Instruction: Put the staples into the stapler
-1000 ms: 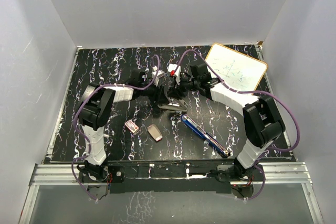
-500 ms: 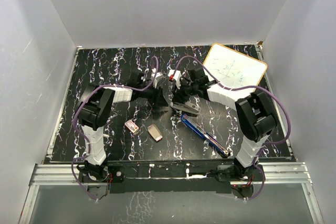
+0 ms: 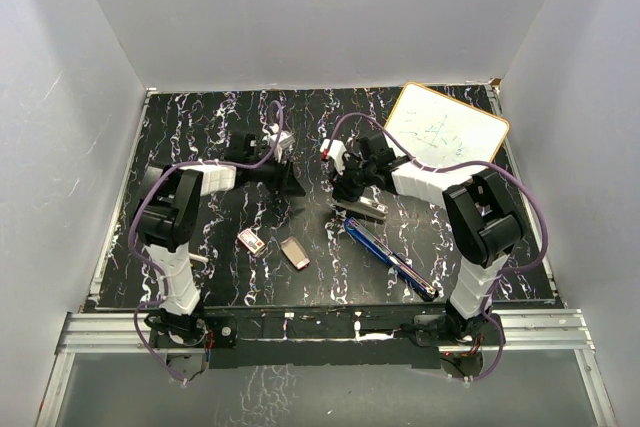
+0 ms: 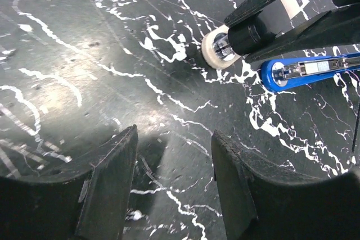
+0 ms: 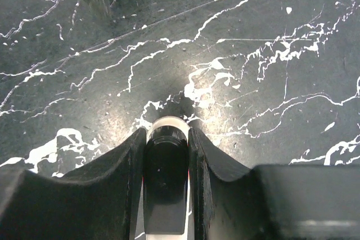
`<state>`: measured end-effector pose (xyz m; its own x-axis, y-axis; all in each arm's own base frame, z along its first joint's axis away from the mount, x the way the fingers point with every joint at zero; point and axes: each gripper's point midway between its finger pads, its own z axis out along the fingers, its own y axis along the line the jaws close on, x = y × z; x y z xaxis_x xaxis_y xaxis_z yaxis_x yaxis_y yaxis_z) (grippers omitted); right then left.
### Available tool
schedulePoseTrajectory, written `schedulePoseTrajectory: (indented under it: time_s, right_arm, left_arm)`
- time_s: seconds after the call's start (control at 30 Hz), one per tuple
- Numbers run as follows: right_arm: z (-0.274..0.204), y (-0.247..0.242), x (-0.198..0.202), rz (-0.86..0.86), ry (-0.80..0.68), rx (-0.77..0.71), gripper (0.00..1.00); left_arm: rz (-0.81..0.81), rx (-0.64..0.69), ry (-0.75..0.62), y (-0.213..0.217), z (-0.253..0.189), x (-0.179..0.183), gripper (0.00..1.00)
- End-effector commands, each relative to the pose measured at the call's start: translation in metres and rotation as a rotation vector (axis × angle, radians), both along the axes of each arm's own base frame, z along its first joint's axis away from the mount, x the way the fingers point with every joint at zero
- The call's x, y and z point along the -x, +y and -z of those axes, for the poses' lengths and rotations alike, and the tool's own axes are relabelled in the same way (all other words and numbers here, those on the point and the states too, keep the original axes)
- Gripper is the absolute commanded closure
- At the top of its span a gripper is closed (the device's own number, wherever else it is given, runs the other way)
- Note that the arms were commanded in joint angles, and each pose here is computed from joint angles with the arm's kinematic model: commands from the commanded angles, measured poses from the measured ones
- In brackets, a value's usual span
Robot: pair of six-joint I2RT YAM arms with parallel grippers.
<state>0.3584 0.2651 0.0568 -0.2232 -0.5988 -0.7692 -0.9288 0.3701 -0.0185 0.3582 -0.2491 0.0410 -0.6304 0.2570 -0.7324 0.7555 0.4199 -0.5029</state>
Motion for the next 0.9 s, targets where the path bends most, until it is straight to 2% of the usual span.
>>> schedulePoseTrajectory:
  time_s: [0.0,0.23,0.43,0.57,0.77,0.87]
  right_arm:
    - [0.036,-0.021,0.002,0.021,0.029,0.135,0.92]
    - [0.05,-0.028,0.004,0.018,0.037,0.182,0.89]
    - [-0.001,-0.01,-0.023,0.015,-0.027,0.123,0.59]
    - [-0.039,-0.001,-0.036,0.027,-0.071,0.077,0.43]
    - [-0.098,-0.006,-0.038,0.078,-0.138,0.012,0.25]
    - [-0.116,-0.028,-0.026,0.136,-0.13,-0.013,0.21]
  left_arm:
    - [-0.019,-0.011,-0.093,0.016,-0.033,-0.009,0.46]
    - [-0.022,-0.06,-0.14,0.032,-0.048,-0.01,0.46]
    - [-0.01,-0.109,-0.167,0.04,-0.061,-0.004,0.46]
    - [-0.009,-0.141,-0.217,0.046,-0.076,0.0,0.42]
    - [0.066,-0.151,-0.302,0.048,-0.104,0.017,0.38]
    - [0.213,-0.148,-0.403,0.027,-0.115,0.04,0.37]
